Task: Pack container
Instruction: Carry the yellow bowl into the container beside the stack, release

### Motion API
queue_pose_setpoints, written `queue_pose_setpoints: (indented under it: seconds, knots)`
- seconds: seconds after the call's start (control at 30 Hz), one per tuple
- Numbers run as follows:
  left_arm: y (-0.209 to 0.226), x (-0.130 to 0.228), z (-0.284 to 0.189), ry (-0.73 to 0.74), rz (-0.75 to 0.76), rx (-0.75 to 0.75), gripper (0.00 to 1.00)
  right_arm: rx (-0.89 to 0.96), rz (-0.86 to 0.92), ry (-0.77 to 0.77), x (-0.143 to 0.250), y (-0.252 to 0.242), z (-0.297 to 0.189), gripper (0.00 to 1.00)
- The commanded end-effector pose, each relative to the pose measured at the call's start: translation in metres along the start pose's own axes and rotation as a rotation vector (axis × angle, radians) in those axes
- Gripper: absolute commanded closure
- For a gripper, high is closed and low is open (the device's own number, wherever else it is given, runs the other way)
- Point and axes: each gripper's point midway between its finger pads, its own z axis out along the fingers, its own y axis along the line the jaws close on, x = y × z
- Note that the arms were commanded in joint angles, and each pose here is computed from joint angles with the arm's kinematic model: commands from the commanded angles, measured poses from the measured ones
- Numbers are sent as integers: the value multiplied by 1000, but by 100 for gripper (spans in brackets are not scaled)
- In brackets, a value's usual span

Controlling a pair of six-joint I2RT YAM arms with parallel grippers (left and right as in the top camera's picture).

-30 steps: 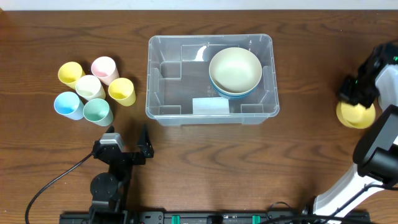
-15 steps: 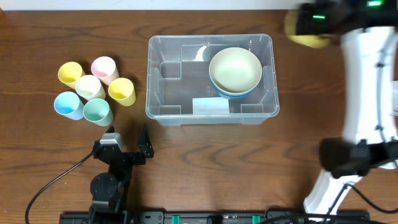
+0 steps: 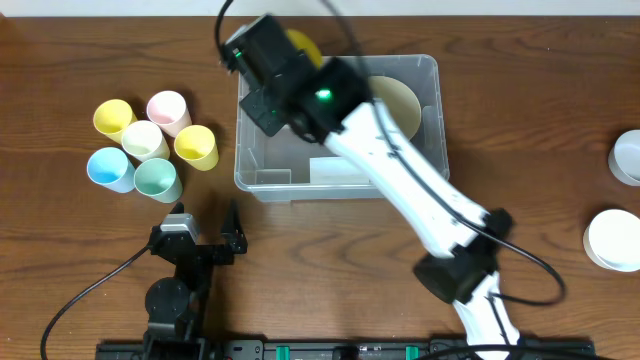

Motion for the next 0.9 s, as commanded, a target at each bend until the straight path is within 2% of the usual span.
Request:
queue_pose_setpoints:
  seconds: [0.0,0.2,0.5,0.53,0.7,0.87]
  knots:
    - [8,16,1,45,19,-32,2,78,-18,89,21,-12,44,99]
    - [8,16,1,45,19,-32,2,81,-25,207,57,-12,101,99]
    - [8,16,1,46,19,-33,2,96,-6,277,88,-26,158,99]
    - [8,16,1,46,19,-33,2,98,-3,274,88,-29,159,96]
    - [8,16,1,45,19,-33,2,107,4,266,88,-39,166,68]
    - [8,16,1,45,19,-32,2,114,16,260,87,-47,166,68]
